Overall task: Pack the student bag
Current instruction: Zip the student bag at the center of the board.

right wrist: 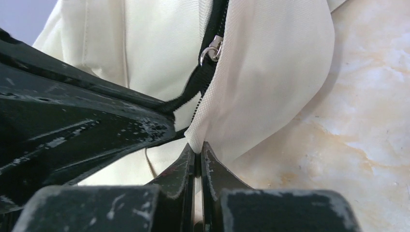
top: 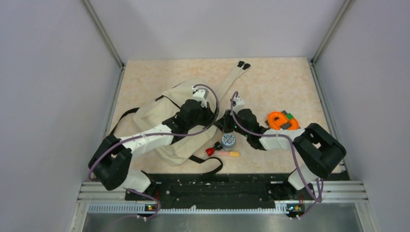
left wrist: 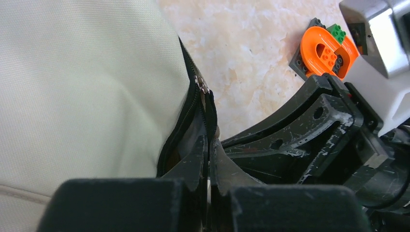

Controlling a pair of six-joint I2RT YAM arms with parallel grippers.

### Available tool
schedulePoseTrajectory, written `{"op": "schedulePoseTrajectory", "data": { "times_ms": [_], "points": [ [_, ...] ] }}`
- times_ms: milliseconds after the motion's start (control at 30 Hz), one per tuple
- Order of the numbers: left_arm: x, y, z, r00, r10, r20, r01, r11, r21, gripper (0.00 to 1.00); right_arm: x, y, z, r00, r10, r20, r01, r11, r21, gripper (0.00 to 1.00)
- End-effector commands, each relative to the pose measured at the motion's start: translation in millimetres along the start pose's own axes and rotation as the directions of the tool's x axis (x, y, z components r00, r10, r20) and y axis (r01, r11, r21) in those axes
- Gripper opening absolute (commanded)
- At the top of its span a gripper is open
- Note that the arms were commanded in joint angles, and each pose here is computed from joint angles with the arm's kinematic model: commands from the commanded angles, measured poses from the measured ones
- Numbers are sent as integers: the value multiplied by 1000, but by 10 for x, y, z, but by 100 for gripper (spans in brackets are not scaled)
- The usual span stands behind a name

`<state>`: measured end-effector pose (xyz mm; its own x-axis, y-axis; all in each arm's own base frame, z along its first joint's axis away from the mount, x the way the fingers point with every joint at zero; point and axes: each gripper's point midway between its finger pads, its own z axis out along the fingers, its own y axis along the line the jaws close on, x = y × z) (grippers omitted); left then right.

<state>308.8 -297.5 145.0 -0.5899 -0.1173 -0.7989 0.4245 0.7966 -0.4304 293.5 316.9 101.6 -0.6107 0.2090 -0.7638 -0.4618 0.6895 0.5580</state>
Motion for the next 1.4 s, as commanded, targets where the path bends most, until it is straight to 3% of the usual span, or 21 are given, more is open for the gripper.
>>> {"op": "schedulePoseTrajectory", "data": {
  "times_ms": [0, 267, 533, 567, 667, 733, 900, 1100, 1367],
  "points": [
    [-265, -82, -82, 997, -9, 81, 7, 1000, 31, 1, -165, -19, 68, 998, -13, 55, 12, 999, 36, 0],
    [-301, -37, -142, 995, -7, 95, 5, 1000, 20, 0, -165, -46, 49, 998, -13, 54, 11, 999, 53, 0],
    [-41, 8, -98, 1000, 12, 6, -12, 1000, 28, 0, -255, 53, -29, 998, -6, 63, 4, 1000, 31, 0],
    [-26, 22, -92, 1000, 13, 2, -13, 1000, 24, 0, -269, 71, -54, 998, -15, 61, 14, 1000, 25, 2],
    [4, 61, -83, 1000, 12, 0, -12, 1000, 10, 0, -302, 84, -155, 998, -37, 48, 36, 999, 30, 36],
    [10, 75, -76, 1000, 13, 1, -13, 1000, 4, 0, -346, 63, -228, 998, -41, 40, 39, 998, 40, 51],
    [26, 86, -68, 1000, 14, -1, -14, 1000, 1, 0, -657, -29, -393, 995, -48, 82, 42, 996, 80, 63],
    [39, 97, -79, 1000, 13, 4, -13, 1000, 3, 0, -972, -34, -235, 992, -79, 103, 69, 993, 92, 64],
    [49, 98, -69, 1000, 13, 3, -13, 1000, 4, 0, -1056, -5, 271, 995, -81, 58, 77, 995, 61, 54]
  ]
}}
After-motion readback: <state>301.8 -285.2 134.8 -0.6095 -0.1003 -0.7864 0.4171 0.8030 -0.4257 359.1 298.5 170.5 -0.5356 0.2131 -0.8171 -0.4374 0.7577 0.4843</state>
